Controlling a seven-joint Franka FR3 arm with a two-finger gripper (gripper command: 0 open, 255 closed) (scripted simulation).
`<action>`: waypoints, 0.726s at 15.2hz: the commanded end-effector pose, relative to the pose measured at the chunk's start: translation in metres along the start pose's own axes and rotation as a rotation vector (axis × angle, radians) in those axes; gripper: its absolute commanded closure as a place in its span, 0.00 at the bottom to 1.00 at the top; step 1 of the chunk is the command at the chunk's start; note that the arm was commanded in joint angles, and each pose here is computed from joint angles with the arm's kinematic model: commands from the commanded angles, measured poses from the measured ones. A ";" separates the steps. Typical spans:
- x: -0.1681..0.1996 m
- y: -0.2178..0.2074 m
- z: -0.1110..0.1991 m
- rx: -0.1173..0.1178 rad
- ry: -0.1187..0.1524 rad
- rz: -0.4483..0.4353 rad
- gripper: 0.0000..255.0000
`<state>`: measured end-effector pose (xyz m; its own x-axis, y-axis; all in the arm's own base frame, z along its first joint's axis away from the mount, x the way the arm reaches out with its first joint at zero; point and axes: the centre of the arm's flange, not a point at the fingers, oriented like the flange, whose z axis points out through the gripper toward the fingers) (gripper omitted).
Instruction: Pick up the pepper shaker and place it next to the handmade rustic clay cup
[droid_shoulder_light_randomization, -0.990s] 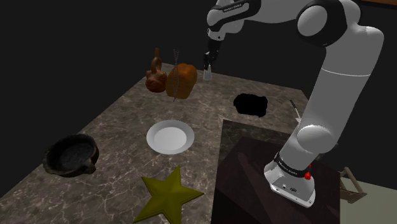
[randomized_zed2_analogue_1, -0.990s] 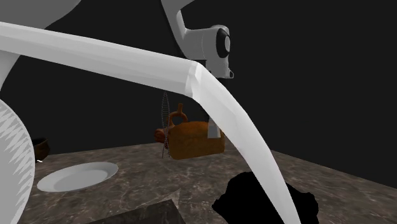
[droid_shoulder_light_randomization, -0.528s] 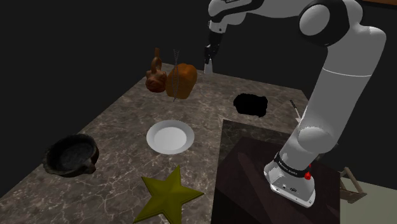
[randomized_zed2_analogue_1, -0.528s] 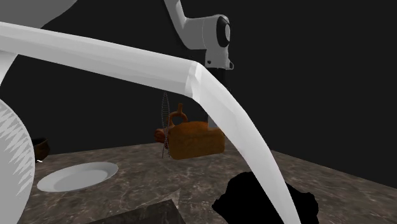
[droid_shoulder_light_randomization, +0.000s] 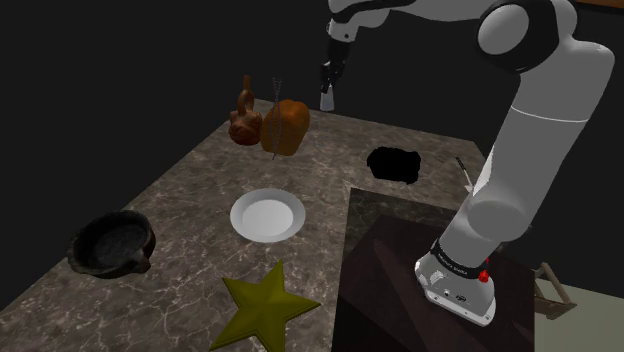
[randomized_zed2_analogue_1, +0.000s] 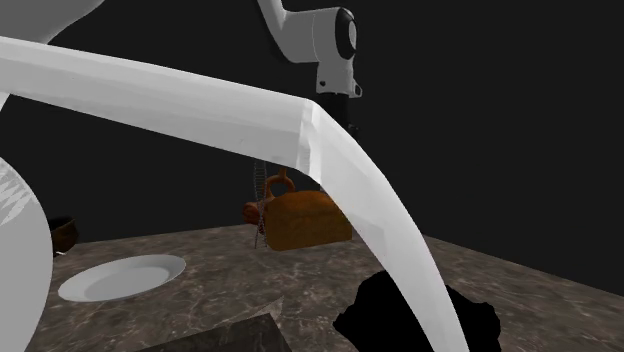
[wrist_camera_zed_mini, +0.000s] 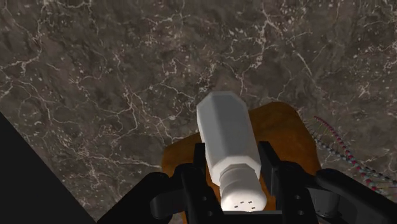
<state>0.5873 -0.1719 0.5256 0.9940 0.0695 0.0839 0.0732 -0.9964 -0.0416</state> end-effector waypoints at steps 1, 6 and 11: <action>0.001 -0.024 -0.001 0.000 0.000 0.000 1.00; 0.002 -0.090 0.001 0.000 0.000 0.000 1.00; 0.002 -0.156 0.004 0.000 0.000 0.000 1.00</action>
<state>0.5797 -0.0292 0.5295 0.9940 0.0707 0.0837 0.0743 -0.9964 -0.0416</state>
